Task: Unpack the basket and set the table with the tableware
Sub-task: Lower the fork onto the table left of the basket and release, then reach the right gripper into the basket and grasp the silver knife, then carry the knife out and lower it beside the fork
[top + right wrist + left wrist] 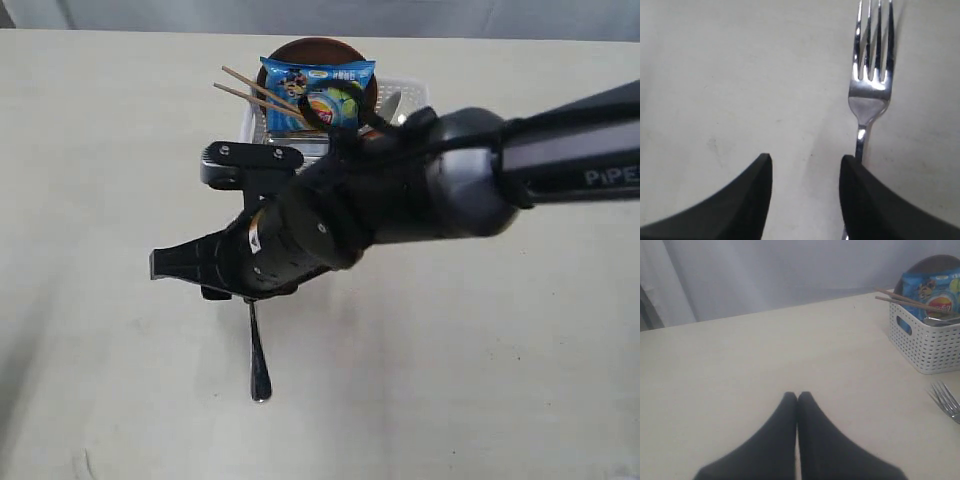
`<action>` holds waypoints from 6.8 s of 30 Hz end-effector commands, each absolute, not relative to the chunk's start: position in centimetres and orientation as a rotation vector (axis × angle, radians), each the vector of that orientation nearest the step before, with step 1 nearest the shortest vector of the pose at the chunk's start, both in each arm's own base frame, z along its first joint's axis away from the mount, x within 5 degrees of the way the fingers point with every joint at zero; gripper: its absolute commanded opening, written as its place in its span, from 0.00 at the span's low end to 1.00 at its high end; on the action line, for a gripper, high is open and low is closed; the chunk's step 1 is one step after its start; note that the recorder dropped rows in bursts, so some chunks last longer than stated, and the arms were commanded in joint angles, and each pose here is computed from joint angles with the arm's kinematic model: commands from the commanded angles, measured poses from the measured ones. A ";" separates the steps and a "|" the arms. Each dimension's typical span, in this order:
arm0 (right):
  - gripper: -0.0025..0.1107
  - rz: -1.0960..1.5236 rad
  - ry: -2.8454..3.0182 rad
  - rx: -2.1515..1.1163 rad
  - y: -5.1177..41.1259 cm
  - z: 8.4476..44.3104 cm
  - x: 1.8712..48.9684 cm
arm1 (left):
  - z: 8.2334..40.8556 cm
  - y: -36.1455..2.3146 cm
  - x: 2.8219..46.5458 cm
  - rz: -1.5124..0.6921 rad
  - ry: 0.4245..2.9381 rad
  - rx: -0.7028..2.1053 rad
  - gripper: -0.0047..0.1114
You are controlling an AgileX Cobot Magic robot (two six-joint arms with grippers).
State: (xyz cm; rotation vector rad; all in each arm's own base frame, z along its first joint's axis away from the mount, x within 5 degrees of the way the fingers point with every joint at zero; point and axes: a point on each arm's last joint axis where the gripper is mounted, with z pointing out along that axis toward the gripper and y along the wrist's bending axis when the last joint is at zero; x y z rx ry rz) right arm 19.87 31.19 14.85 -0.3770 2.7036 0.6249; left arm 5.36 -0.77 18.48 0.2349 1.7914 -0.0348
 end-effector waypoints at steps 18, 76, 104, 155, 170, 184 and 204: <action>0.16 0.236 2.900 -0.644 33.4 11.9 21.8 | 18.4 -0.8 5.3 -0.042 1.791 0.227 0.04; 0.36 -0.278 2.228 -1.361 36.1 21.6 27.7 | 18.4 -0.8 5.3 -0.042 1.791 0.227 0.04; 0.02 -0.466 2.174 -1.404 35.5 21.1 28.5 | 18.4 -0.8 5.3 -0.042 1.791 0.227 0.04; 0.02 0.394 1.979 -0.889 32.0 39.8 22.9 | 18.4 -0.8 5.3 -0.042 1.791 0.227 0.04; 0.02 0.677 2.444 -0.997 34.4 34.3 20.7 | 18.4 -0.8 5.3 -0.042 1.791 0.227 0.04; 0.02 0.702 2.715 -1.091 37.2 26.5 21.6 | 18.4 -0.8 5.3 -0.042 1.791 0.227 0.04; 0.02 0.745 2.765 -0.496 37.6 18.0 29.7 | 18.4 -0.8 5.3 -0.042 1.791 0.227 0.04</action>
